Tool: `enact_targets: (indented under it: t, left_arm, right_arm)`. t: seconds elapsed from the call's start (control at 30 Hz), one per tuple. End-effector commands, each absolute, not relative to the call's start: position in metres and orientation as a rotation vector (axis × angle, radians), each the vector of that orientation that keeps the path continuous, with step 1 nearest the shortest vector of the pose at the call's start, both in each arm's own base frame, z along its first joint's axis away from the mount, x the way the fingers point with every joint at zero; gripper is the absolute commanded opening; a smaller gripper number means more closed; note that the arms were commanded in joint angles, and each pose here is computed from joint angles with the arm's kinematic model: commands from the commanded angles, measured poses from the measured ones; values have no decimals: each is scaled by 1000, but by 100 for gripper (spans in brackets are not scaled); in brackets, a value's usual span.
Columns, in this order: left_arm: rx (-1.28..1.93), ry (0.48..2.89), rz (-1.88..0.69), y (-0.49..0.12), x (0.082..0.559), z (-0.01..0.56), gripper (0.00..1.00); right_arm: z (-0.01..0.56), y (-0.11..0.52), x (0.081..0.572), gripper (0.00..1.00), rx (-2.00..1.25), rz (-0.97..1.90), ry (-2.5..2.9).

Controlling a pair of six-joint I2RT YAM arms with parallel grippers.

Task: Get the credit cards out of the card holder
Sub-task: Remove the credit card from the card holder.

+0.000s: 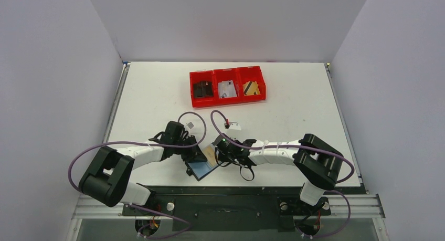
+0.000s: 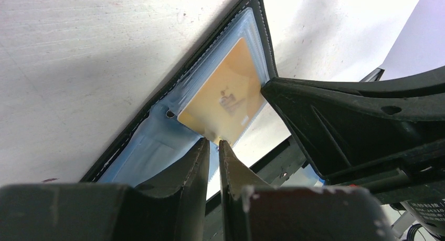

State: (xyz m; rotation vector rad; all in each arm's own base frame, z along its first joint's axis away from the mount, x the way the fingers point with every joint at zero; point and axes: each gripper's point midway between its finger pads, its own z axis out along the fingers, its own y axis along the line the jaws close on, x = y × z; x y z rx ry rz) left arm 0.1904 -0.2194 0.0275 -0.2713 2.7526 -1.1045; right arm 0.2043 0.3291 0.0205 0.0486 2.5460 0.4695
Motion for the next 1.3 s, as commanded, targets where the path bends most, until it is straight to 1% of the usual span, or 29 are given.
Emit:
enact_targets:
  t: [0.0,0.17,0.2,0.37,0.43,0.83,1.1,1.2,1.27]
  left_arm:
    - [-253,2679,-1170,-227,202,34,11]
    - [-260,2707,-1121,-220,196,31,11]
    - [-267,2713,-1113,-219,194,30,13]
    - [-287,2722,-1113,-216,187,25,15]
    - [-279,2681,-1141,-220,193,28,16]
    - [-295,2645,-1207,-228,203,22,16]
    - [-297,2646,-1244,-232,221,18,6]
    - [-280,2632,-1259,-236,236,22,6]
    - [-268,2627,-1276,-240,242,25,8]
  right_arm:
    - [-28,291,165,0,-58,235,2717]
    - [-29,290,164,0,-72,223,2721]
    - [-30,290,163,0,-75,221,2724]
    - [-33,289,160,0,-83,216,2735]
    - [-33,290,159,0,-88,218,2741]
    - [-35,283,142,0,-188,176,2786]
    - [-28,281,129,0,-256,146,2794]
    - [-24,289,127,0,-304,143,2785]
    - [-24,292,126,0,-322,142,2783]
